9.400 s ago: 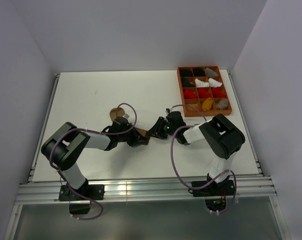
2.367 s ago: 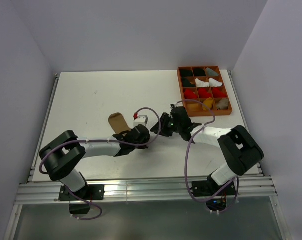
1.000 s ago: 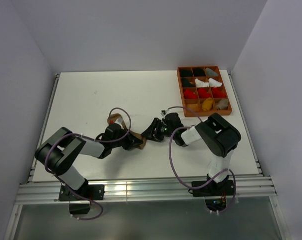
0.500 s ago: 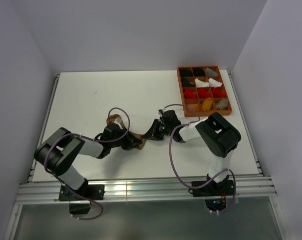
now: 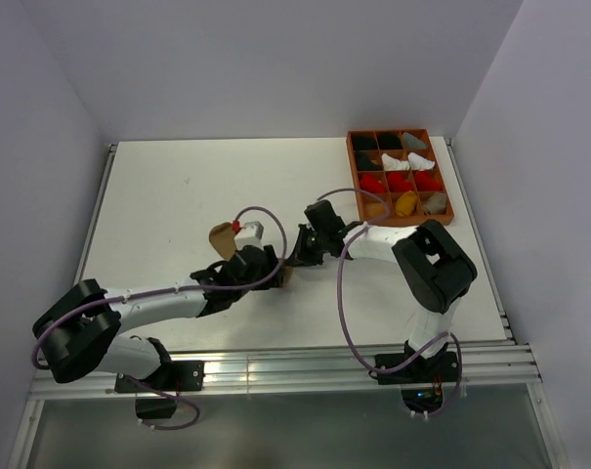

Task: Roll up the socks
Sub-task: Roll the sock at the center of the board.

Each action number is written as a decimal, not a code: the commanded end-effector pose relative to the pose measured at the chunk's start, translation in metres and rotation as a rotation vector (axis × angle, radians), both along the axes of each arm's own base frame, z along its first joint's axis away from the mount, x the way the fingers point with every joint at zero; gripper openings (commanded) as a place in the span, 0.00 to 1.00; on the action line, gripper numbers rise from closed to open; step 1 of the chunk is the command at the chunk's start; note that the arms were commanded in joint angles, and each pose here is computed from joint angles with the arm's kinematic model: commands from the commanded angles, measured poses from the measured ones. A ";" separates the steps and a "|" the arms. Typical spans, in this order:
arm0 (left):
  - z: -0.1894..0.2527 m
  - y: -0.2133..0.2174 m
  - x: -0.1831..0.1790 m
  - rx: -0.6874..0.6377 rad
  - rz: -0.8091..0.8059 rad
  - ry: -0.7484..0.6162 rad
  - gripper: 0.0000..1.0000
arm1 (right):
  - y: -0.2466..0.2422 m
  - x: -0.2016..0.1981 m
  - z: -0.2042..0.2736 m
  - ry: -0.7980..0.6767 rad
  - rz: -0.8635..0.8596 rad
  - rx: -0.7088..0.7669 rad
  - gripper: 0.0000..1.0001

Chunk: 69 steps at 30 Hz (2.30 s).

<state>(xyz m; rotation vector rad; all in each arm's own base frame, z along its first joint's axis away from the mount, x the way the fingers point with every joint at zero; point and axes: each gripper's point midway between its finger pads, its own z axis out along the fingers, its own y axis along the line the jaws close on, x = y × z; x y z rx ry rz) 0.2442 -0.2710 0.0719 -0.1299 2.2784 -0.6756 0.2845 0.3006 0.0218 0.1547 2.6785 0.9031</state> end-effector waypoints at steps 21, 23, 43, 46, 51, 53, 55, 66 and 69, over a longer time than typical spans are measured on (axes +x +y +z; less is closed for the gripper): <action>-0.031 -0.038 -0.005 0.625 -0.063 -0.294 0.40 | -0.007 -0.008 0.002 0.068 0.031 -0.183 0.00; -0.041 -0.038 -0.008 0.647 -0.077 -0.269 0.38 | -0.007 -0.009 0.001 0.074 0.033 -0.182 0.00; -0.058 -0.037 -0.024 0.611 -0.135 -0.143 0.01 | 0.006 -0.007 0.017 0.022 0.003 -0.008 0.36; -0.049 -0.035 -0.019 0.484 -0.127 -0.104 0.00 | 0.005 0.001 0.034 -0.051 -0.044 0.098 0.51; -0.034 -0.042 -0.019 0.193 -0.171 0.010 0.01 | -0.008 0.008 0.059 -0.163 -0.126 0.207 0.62; -0.032 -0.042 -0.019 0.105 -0.176 0.040 0.01 | -0.013 0.007 0.060 -0.193 -0.139 0.228 0.62; -0.035 -0.037 -0.023 0.043 -0.190 0.091 0.01 | -0.012 0.003 0.060 -0.199 -0.128 0.248 0.61; -0.029 -0.020 -0.012 -0.320 -0.093 0.257 0.01 | -0.001 -0.015 0.028 -0.123 -0.093 0.328 0.59; -0.026 -0.018 -0.010 -0.385 -0.079 0.274 0.01 | 0.001 -0.018 0.021 -0.110 -0.088 0.338 0.59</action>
